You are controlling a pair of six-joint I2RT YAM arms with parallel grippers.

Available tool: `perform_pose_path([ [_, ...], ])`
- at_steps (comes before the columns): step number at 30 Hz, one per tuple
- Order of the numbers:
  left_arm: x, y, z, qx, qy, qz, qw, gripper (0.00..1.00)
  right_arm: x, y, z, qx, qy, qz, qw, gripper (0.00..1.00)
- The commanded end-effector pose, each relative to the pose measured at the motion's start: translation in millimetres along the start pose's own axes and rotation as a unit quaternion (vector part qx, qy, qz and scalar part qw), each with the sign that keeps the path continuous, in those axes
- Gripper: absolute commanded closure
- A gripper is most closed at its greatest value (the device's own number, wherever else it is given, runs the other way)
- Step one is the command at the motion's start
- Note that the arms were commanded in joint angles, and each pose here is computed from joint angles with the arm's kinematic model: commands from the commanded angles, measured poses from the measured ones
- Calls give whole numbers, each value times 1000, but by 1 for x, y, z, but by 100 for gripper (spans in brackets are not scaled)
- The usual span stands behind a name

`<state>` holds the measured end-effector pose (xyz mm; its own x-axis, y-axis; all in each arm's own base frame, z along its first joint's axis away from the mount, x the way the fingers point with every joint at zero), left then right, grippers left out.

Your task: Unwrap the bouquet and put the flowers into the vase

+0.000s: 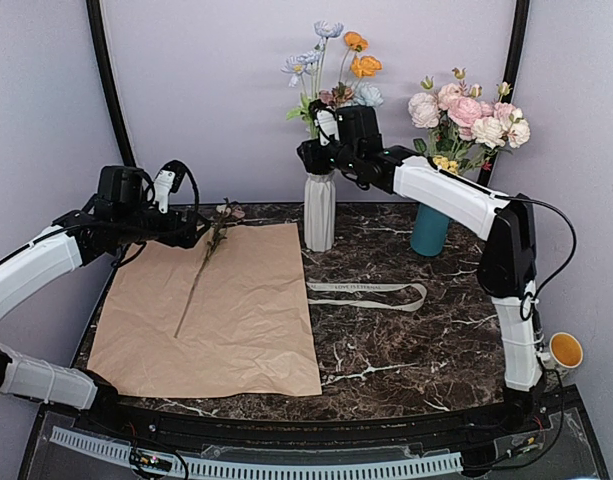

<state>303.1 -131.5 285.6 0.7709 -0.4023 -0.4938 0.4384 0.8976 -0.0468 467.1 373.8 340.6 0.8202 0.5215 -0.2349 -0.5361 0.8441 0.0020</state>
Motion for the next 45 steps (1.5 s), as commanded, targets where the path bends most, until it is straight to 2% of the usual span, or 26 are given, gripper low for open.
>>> perform_pose_path([
  [1,-5,-1,7,-3,-6,0,1000,6,-27,4,25,4,-23,7,1000,42],
  [6,-5,0,7,-4,-4,3,1000,7,-39,8,28,-3,-17,24,1000,44],
  [9,-5,-1,7,-4,-5,3,1000,7,-45,10,29,-9,-17,34,999,49],
  [15,-3,-1,9,-4,-4,1,1000,7,-49,13,37,3,-41,49,998,79],
  [19,-2,-1,10,-3,-4,0,1000,7,-41,12,46,12,-67,42,997,88],
  [32,2,1,14,0,-2,7,1000,8,3,-17,47,18,-104,13,994,94],
  [41,6,3,13,4,8,14,1000,7,26,-19,37,2,-132,71,989,87],
  [45,19,12,4,-3,55,47,997,7,30,-18,35,5,-131,94,987,81],
])
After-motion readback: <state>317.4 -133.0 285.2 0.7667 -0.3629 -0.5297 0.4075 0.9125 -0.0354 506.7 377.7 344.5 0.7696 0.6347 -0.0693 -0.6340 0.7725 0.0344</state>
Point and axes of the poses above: each gripper's point midway between its finger pads, its own x axis out along the fingers, its own y axis along the line the jaws close on, z = x × y, the point moved 6 cm from there along -x, back along the fingers, and after that the axes turned 1 degree about x, right-handed, at the moved point
